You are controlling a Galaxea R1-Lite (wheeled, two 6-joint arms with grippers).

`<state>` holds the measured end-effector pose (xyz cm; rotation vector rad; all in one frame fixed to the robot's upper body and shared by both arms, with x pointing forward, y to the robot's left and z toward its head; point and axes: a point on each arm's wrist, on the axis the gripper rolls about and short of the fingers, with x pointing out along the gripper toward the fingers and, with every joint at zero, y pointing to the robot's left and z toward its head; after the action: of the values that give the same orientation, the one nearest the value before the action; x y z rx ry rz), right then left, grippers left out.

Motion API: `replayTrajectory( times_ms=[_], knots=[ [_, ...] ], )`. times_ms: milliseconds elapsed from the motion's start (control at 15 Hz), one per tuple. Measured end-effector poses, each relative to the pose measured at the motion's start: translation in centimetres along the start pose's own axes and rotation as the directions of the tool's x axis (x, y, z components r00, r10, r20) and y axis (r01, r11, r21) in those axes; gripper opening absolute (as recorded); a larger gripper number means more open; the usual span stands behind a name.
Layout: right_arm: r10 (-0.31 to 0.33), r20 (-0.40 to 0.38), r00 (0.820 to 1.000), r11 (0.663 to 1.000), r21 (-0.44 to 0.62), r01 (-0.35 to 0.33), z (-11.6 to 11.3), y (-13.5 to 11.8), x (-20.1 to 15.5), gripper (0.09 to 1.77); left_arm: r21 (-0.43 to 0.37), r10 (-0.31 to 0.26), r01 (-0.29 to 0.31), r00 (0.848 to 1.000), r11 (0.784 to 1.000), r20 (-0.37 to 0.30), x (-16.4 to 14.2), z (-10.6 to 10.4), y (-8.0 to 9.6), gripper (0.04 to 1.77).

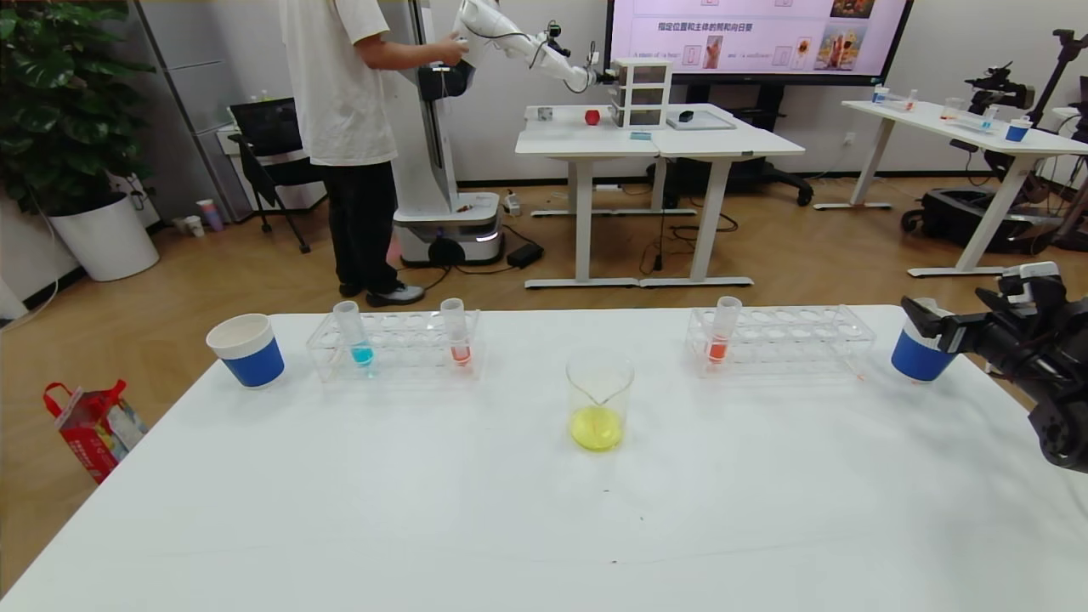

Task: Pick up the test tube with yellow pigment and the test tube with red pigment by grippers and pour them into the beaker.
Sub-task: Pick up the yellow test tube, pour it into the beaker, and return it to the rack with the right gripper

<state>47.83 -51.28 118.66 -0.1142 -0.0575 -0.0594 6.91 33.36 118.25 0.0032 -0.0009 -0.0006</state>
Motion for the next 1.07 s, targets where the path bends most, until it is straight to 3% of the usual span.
replayTrajectory(
  times_ms=[267,533,800,1067],
  knots=[
    [0.03,0.045,0.999,1.0,-0.009,-0.03,2.3,1.3,0.2,1.74,-0.001,-0.001,0.001,1.0,1.0,0.0,0.0,0.0,0.0,1.75],
    [0.105,0.098,0.99,0.994,-0.012,-0.105,6.0,5.3,-0.4,1.74,0.0,0.0,0.0,1.0,1.0,0.0,0.0,0.0,0.0,1.75],
    [0.122,0.175,0.977,0.991,0.027,-0.128,10.9,8.8,-2.5,1.74,0.0,0.0,0.0,1.0,1.0,0.0,0.0,0.0,0.0,1.75],
    [0.128,0.244,0.961,0.987,0.067,-0.149,16.7,11.4,-7.2,1.74,0.0,0.0,0.0,1.0,1.0,0.0,0.0,0.0,0.0,1.75]
  ],
)
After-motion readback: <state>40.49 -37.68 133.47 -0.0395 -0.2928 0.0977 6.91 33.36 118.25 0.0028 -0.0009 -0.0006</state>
